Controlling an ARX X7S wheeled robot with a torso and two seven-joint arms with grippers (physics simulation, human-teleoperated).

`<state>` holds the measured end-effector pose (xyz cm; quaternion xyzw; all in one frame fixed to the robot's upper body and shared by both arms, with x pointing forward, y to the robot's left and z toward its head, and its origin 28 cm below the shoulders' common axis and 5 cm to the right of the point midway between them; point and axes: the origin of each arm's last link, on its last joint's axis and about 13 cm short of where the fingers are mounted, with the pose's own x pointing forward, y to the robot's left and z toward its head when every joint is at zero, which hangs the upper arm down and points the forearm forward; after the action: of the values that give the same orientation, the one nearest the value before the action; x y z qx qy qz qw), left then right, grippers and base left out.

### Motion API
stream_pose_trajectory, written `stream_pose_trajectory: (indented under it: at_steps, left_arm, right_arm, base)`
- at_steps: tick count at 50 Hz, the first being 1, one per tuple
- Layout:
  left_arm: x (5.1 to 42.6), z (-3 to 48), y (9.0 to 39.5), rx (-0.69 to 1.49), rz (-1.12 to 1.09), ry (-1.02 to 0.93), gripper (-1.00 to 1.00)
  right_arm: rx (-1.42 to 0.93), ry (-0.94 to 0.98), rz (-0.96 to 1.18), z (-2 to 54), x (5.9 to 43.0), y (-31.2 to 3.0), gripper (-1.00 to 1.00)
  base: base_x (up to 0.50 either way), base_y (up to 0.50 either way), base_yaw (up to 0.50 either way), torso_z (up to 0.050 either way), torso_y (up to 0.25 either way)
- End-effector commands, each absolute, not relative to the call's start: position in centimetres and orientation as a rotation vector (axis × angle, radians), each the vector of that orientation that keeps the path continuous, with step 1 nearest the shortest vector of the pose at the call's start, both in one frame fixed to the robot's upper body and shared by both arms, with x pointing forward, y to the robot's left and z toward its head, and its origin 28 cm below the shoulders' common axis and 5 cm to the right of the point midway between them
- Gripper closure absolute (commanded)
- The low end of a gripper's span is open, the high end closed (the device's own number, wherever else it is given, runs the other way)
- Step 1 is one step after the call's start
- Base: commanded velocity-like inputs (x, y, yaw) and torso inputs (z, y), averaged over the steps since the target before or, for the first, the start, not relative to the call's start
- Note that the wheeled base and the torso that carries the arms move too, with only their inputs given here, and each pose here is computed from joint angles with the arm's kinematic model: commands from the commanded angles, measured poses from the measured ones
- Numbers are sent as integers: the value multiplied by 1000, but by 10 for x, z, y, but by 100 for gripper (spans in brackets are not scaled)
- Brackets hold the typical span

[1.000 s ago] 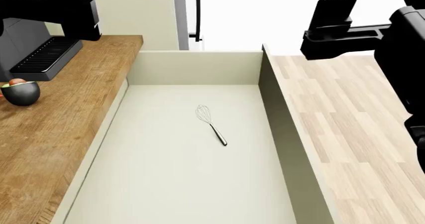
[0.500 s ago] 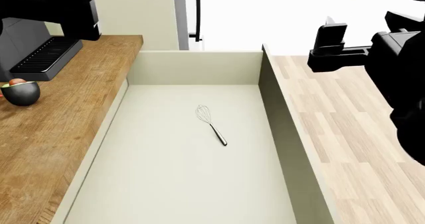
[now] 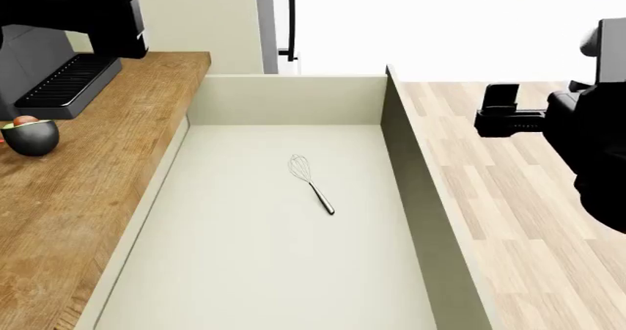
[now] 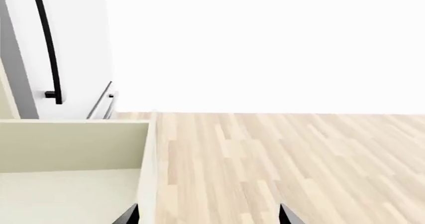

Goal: Close the right drawer.

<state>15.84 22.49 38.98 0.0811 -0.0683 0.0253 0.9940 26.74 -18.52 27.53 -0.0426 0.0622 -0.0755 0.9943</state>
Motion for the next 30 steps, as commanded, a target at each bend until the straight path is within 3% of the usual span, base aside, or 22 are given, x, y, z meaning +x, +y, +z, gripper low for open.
stream_pose_trajectory:
  at_steps: [1,30]
  left_arm:
    - [159,390,225,163,51,-137,-100]
    - [158,390,225,164,52,-138,-100]
  right_arm:
    - [-45,222,-182,254,278,-201,-100]
    - [-13,415,-178,199,289,-225,-100]
  base:
    - [0,0,0,0,0]
    - [0,0,0,0,0]
